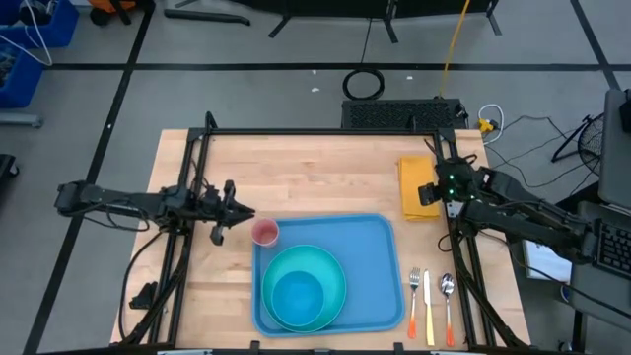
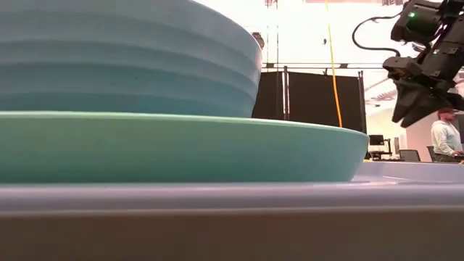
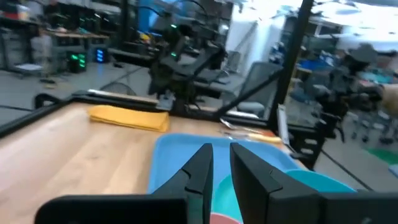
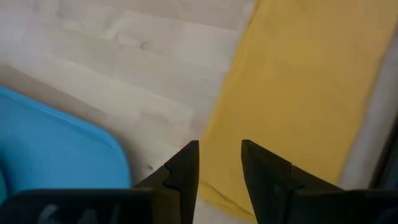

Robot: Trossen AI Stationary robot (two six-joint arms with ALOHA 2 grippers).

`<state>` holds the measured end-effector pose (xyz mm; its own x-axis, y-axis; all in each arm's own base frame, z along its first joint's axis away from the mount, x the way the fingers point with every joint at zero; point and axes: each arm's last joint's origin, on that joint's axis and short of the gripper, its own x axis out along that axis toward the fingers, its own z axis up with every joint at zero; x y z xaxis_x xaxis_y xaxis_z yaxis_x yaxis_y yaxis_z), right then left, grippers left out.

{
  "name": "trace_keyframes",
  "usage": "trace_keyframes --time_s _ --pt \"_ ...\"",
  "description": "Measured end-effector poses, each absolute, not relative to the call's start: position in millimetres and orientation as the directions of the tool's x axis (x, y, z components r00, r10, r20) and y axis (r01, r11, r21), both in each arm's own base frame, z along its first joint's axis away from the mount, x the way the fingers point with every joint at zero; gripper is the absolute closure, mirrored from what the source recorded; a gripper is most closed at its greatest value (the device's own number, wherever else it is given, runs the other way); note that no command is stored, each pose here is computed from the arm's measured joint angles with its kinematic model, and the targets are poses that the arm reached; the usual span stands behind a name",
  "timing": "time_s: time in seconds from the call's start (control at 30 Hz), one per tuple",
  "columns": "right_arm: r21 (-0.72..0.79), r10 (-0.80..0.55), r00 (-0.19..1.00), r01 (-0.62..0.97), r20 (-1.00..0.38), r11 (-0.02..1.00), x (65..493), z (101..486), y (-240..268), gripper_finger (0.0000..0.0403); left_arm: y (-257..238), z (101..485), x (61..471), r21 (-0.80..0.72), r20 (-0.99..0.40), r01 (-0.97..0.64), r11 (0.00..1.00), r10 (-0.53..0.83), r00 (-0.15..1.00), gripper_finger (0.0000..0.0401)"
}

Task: Set up tray
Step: Put the yellow napkin on the serving tray to the right of the green plate

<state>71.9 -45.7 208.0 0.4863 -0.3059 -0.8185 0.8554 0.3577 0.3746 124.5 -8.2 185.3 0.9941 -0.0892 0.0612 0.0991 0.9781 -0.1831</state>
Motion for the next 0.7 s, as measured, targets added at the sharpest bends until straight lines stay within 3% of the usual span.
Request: trace_keyframes --time_s 0.27,0.5,0.7 --pt "0.378 -0.247 0.462 0.869 -0.852 0.32 68 205 -42 0.0302 -4 173 109 -0.246 0.027 -0.018 0.969 0.026 0.999 0.0343" --pt "0.376 -0.211 0.432 0.89 -0.877 0.259 70 202 -43 0.0317 -5 174 107 -0.182 0.042 0.031 0.983 -0.024 0.999 0.0343" --pt "0.327 -0.235 0.407 0.891 -0.883 0.316 87 198 -54 0.0367 -5 169 107 -0.164 -0.013 0.004 0.986 -0.006 1.0 0.0343"
